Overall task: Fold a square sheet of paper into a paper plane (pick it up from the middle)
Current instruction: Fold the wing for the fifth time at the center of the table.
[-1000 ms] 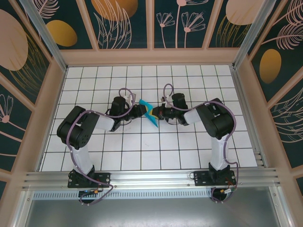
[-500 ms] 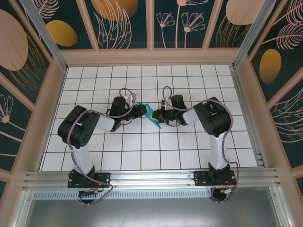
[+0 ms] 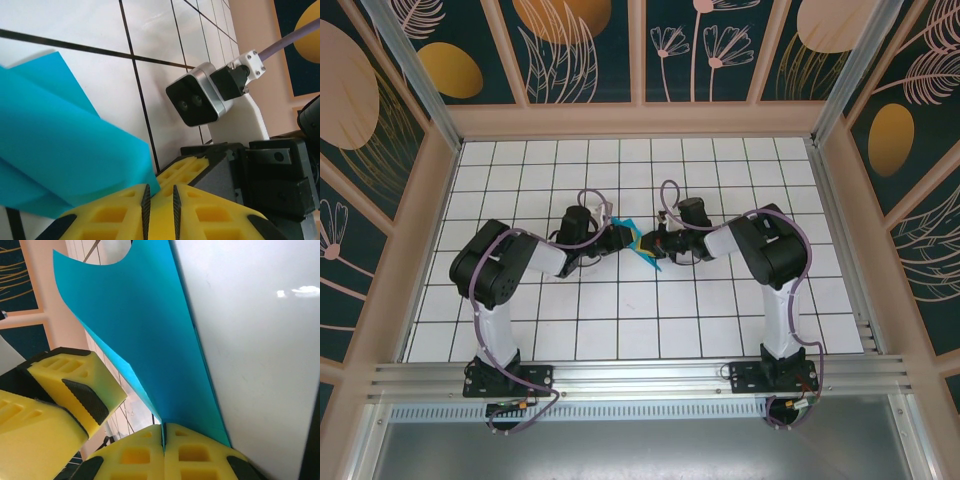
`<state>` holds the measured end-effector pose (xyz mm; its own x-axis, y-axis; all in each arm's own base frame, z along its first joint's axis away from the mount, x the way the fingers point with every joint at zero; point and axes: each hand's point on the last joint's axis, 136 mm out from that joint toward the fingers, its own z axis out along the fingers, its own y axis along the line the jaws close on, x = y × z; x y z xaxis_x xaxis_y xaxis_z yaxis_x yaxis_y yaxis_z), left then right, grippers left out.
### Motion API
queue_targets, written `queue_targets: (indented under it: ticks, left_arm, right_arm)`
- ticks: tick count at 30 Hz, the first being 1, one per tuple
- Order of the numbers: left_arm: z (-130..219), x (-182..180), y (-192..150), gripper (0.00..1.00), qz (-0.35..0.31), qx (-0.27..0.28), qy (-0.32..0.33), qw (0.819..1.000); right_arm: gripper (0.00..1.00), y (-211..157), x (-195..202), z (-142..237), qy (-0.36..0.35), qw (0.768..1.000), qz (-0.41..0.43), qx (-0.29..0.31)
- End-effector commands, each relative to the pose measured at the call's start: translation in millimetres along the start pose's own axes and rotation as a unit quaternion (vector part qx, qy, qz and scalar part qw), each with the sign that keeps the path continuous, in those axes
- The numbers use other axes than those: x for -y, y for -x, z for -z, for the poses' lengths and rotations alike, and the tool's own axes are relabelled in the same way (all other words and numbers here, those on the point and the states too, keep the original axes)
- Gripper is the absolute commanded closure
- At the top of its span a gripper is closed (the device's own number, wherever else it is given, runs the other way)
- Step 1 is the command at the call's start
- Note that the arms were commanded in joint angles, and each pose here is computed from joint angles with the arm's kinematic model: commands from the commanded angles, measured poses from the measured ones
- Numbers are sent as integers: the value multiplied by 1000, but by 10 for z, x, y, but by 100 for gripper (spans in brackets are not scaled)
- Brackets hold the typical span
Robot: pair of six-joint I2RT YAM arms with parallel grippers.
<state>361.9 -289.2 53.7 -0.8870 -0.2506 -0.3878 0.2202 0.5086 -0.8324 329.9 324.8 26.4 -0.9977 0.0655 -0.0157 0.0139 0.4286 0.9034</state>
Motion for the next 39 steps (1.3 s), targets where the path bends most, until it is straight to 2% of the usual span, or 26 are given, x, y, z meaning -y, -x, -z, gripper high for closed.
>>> queue_targets:
  ticks: [1,9,22,28,39]
  left_arm:
    - [-64,-49,22,78,-2,0,13,1000]
    - [-93,-243,21,83,17,5,54,998]
    - [-102,-376,50,84,33,17,82,996]
    - [-127,-429,36,84,39,13,91,995]
    - [-168,-531,15,84,52,3,111,992]
  right_arm:
    - [99,-11,158,-45,-28,1000,-2,-7]
    - [95,20,114,-60,-39,999,14,-6]
    - [76,50,-47,52,-49,997,63,9]
    - [73,88,-64,158,-67,989,127,38]
    - [68,46,-122,321,-90,960,254,74]
